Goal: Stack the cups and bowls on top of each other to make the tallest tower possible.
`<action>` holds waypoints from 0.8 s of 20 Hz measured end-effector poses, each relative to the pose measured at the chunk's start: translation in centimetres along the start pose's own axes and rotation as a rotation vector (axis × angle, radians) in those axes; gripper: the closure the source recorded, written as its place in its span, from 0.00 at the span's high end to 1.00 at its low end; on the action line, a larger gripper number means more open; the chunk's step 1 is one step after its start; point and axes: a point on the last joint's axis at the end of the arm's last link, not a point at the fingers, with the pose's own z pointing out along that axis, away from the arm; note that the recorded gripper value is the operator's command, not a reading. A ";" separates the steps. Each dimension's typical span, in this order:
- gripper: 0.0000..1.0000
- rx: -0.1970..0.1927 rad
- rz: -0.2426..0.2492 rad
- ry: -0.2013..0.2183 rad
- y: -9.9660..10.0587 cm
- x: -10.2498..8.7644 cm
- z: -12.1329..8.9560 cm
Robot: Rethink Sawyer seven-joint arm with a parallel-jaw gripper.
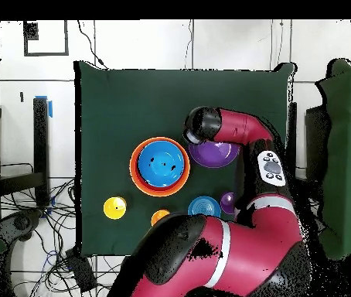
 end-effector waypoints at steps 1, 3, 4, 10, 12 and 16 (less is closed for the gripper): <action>0.00 -0.001 0.001 -0.004 0.0 -0.2 -0.1; 0.00 -0.003 0.001 -0.009 0.1 -0.4 -0.2; 0.00 -0.004 0.001 -0.011 0.1 -0.6 -0.2; 0.00 -0.007 0.003 -0.020 0.3 -1.0 -0.4; 0.00 -0.008 0.003 -0.022 0.3 -1.1 -0.6; 0.00 -0.009 0.005 -0.030 0.3 -1.5 -1.3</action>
